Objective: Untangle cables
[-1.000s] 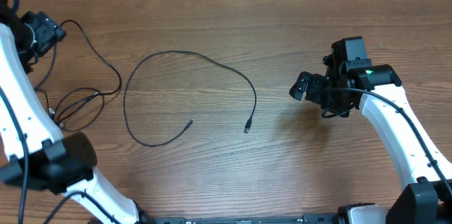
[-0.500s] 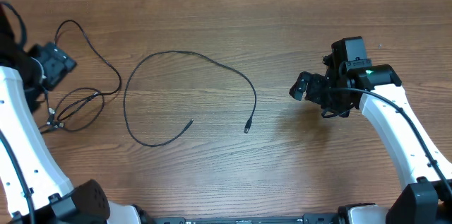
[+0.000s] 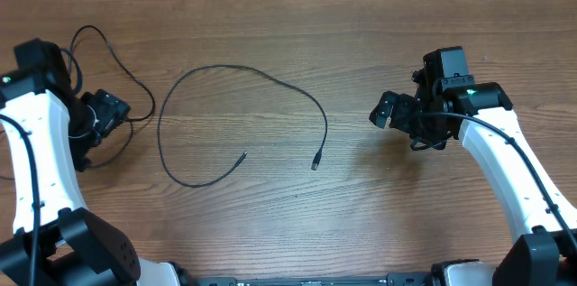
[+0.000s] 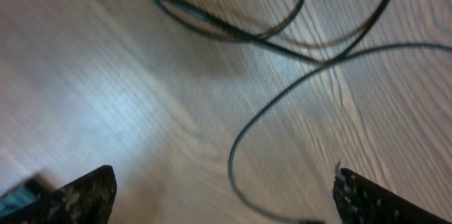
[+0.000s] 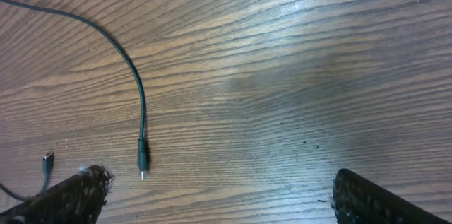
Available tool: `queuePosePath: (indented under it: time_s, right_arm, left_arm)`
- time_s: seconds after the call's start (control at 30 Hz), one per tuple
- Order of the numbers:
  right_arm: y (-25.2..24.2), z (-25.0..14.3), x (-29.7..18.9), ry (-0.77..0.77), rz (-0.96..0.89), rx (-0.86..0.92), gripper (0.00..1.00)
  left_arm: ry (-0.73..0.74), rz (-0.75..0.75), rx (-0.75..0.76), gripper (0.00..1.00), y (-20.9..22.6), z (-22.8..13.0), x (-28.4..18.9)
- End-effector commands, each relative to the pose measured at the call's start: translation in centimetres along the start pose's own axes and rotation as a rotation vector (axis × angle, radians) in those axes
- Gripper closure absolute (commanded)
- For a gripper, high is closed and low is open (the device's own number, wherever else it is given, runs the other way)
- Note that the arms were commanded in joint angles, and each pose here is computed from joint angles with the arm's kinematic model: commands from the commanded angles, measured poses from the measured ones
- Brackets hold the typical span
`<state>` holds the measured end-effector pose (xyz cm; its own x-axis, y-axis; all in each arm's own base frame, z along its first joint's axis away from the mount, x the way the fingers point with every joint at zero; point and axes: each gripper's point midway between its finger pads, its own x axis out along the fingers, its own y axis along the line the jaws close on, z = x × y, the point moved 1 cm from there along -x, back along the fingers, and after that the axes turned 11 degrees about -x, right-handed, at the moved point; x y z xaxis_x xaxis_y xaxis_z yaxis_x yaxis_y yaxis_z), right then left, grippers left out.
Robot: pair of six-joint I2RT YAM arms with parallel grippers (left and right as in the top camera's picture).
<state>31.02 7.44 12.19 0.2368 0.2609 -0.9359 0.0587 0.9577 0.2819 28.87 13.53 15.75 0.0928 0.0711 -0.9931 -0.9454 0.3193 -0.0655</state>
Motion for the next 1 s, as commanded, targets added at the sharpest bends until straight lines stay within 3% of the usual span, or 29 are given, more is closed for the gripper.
queuePosePath:
  time_s: [0.0, 0.17, 0.37, 0.57, 0.97]
  right_arm:
    - [0.4, 0.6, -1.1, -0.041, 0.015, -0.009, 0.0]
    - [0.4, 0.6, -1.1, -0.041, 0.015, -0.009, 0.0]
    - [0.4, 0.6, -1.1, -0.041, 0.015, -0.009, 0.0]
    - [0.4, 0.6, -1.1, -0.041, 0.015, -0.009, 0.0]
    - [0.4, 0.6, -1.1, -0.041, 0.015, -0.009, 0.0]
  left_arm:
    - [-0.014, -0.019, -0.019, 0.03, -0.2, -0.2, 2.1]
    - [-0.045, -0.053, -0.055, 0.03, -0.9, 0.4, 4.4]
    - [-0.088, -0.089, -0.087, 0.12, -1.4, 1.0, 6.2]
    - [-0.185, -0.097, -0.095, 0.13, -1.9, 2.9, 6.0]
    - [-0.238, -0.06, -0.102, 0.18, -1.2, 3.8, 5.9]
